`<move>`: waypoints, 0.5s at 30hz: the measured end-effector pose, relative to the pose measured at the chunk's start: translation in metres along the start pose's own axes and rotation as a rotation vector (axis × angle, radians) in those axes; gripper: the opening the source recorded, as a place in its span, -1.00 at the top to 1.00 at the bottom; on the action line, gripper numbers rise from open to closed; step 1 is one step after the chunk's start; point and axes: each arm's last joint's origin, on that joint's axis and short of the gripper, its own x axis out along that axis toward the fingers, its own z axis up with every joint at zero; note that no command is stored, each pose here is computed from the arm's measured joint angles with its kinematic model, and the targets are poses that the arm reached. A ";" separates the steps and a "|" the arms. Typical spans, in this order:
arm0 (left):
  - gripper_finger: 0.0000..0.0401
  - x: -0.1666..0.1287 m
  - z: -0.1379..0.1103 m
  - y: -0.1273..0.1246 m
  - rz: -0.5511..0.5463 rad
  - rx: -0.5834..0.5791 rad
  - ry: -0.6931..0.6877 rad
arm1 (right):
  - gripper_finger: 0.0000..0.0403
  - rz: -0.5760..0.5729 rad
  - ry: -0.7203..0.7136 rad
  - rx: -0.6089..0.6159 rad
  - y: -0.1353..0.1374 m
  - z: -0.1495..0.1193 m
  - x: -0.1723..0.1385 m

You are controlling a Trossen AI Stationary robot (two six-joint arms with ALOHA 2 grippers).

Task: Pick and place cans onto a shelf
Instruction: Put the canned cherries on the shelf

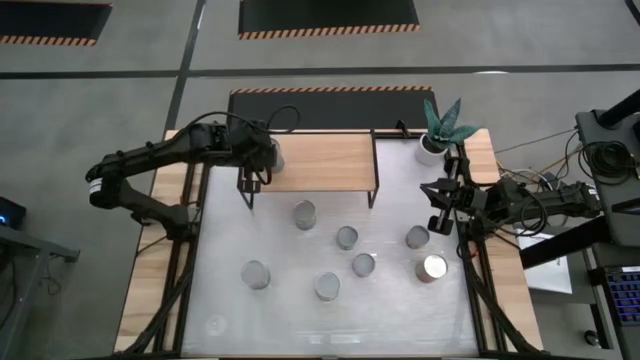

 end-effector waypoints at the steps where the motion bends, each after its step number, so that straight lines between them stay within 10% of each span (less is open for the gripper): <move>1: 0.98 0.000 0.000 0.000 0.000 0.000 0.000 | 0.96 0.000 0.000 -0.001 0.000 0.000 0.000; 15: 0.69 -0.006 0.002 0.001 0.004 -0.007 -0.014 | 0.96 0.000 0.000 -0.016 0.000 0.000 0.000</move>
